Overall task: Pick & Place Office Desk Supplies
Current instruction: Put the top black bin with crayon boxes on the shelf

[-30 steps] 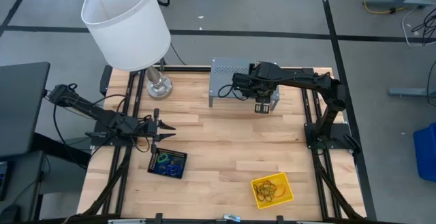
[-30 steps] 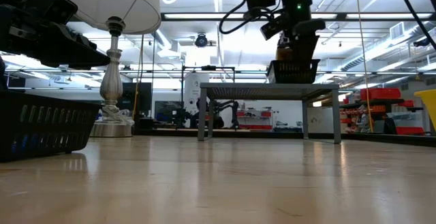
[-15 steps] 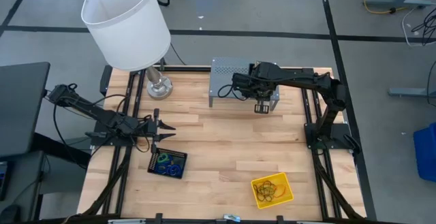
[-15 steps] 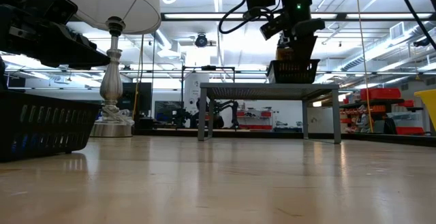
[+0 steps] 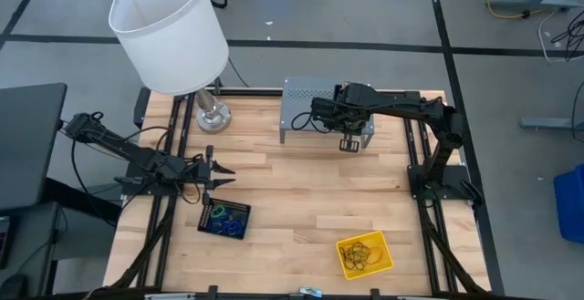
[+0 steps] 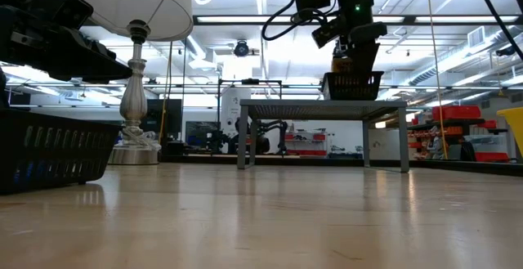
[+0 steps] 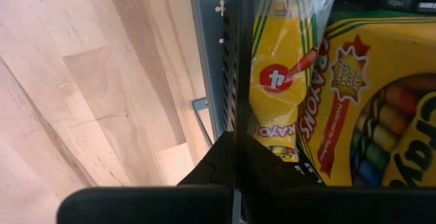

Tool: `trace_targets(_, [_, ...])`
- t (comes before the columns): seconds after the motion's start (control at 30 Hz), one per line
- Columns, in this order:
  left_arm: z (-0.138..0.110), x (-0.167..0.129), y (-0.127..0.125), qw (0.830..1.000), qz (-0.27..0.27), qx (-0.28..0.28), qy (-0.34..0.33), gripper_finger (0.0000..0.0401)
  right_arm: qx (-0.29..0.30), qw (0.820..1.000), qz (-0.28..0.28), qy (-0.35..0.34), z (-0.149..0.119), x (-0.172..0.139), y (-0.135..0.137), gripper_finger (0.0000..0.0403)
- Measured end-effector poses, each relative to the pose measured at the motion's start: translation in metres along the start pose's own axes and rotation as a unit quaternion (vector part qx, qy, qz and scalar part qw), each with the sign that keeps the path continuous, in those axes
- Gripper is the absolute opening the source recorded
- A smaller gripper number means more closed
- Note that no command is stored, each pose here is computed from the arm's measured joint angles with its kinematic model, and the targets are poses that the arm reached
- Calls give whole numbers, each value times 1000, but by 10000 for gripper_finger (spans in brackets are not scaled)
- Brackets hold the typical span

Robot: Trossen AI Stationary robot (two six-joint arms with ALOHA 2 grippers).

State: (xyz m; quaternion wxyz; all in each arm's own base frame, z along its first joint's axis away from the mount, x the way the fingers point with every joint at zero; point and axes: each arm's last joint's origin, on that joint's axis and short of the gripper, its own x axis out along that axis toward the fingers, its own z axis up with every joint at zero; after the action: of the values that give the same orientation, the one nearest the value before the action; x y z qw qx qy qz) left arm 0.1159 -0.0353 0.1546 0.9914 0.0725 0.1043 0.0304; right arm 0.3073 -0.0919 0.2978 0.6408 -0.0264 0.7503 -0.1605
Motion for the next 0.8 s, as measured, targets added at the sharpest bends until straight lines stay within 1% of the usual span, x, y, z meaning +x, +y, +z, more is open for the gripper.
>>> trace_targets(0.4, [0,0,0,1000,0,0,0,99,-3,1000,-4,0,0,0,0,9])
trace_targets(0.47, [0,0,0,1000,0,0,0,99,0,1000,-10,1,0,0,0,24])
trace_targets(0.63, [0,0,0,1000,0,0,0,99,-5,1000,-20,0,0,-1,3,80])
trace_targets(0.8, [0,0,0,1000,0,2,0,99,-28,999,-26,-6,1,-4,14,123])
